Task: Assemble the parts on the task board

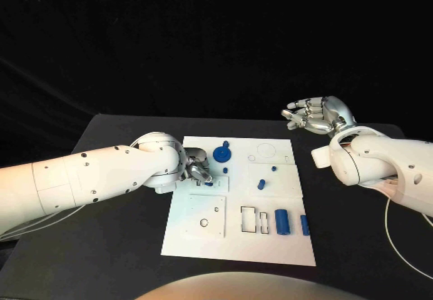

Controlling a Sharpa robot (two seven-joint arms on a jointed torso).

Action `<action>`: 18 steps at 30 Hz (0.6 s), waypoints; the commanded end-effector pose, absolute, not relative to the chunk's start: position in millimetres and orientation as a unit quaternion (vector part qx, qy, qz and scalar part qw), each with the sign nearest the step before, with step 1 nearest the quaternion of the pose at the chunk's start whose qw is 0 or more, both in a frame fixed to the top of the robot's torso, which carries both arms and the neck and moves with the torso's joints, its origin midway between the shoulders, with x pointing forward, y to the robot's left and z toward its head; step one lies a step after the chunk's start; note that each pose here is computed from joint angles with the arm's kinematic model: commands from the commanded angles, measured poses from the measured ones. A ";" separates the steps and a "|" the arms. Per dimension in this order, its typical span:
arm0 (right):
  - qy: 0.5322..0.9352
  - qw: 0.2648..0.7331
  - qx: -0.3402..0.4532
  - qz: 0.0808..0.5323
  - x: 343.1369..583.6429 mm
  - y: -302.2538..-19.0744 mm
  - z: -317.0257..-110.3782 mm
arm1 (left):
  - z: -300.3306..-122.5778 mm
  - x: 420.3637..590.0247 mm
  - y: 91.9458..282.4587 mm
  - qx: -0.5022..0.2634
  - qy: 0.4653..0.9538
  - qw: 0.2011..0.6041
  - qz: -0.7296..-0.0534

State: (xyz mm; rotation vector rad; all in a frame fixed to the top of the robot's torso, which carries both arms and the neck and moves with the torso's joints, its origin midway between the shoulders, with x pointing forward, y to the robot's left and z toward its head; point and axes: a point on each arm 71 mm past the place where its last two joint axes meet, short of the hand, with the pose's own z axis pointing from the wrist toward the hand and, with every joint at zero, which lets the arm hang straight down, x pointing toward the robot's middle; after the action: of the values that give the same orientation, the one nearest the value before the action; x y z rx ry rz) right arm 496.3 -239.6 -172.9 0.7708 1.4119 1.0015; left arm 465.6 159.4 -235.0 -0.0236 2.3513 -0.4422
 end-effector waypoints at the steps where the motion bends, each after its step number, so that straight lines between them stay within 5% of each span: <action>1: 0.607 0.580 0.324 0.436 495.9 -238.0 -173.0 | -240.4 461.3 157.0 -0.001 0.922 0.346 -0.174; 18: 0.607 0.578 0.326 0.437 495.8 -238.1 -173.8 | -240.7 462.2 158.0 -0.003 0.922 0.346 -0.173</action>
State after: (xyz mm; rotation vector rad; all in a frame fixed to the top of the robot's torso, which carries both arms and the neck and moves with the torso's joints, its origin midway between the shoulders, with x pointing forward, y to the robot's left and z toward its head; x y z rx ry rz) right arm 496.2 -239.8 -173.7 0.7748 1.4136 1.0036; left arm 466.1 160.9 -236.6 -0.0268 2.3578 -0.4364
